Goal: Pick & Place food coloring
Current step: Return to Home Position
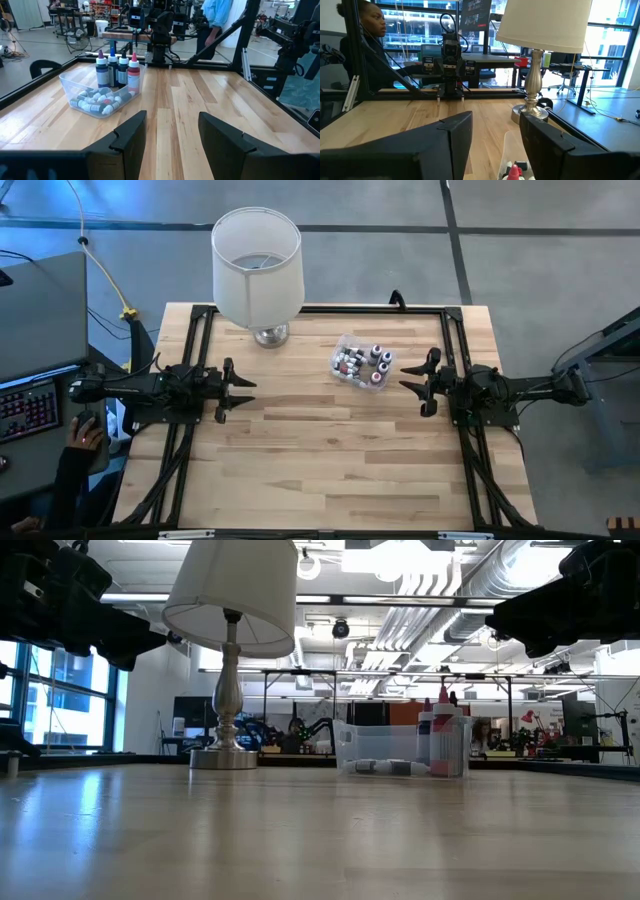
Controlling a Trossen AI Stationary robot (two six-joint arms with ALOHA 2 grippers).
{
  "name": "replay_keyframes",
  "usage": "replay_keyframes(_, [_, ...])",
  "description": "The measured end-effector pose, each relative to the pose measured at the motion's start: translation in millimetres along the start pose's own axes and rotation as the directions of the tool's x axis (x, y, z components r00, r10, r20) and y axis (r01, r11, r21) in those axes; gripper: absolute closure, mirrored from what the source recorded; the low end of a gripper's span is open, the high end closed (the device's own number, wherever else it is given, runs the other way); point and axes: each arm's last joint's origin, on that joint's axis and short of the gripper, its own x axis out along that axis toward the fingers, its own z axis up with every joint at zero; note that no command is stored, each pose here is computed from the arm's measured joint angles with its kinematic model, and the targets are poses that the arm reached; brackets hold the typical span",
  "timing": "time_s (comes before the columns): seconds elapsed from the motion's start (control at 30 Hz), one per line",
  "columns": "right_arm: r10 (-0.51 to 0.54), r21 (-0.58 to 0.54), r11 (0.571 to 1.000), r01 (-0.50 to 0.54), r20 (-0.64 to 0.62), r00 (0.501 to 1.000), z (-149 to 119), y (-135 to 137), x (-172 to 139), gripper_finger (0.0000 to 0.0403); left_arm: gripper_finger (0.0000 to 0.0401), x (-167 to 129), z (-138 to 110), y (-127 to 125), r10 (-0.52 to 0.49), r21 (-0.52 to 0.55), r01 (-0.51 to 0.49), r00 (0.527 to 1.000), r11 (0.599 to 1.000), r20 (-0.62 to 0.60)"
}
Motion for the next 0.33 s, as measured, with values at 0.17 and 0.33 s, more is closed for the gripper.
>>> replay_keyframes(0.17, [0.000,0.000,1.000,0.000,0.000,1.000,0.0,0.0,0.0,0.0249,0.0224,0.0,0.0,0.0,0.000,0.000,0.000,1.000,1.000,0.000])
replay_keyframes(0.33, [0.000,0.000,1.000,0.000,0.000,1.000,-0.1,0.0,0.0,0.0246,0.0224,0.0,0.0,0.0,0.000,0.000,0.000,1.000,1.000,0.000])
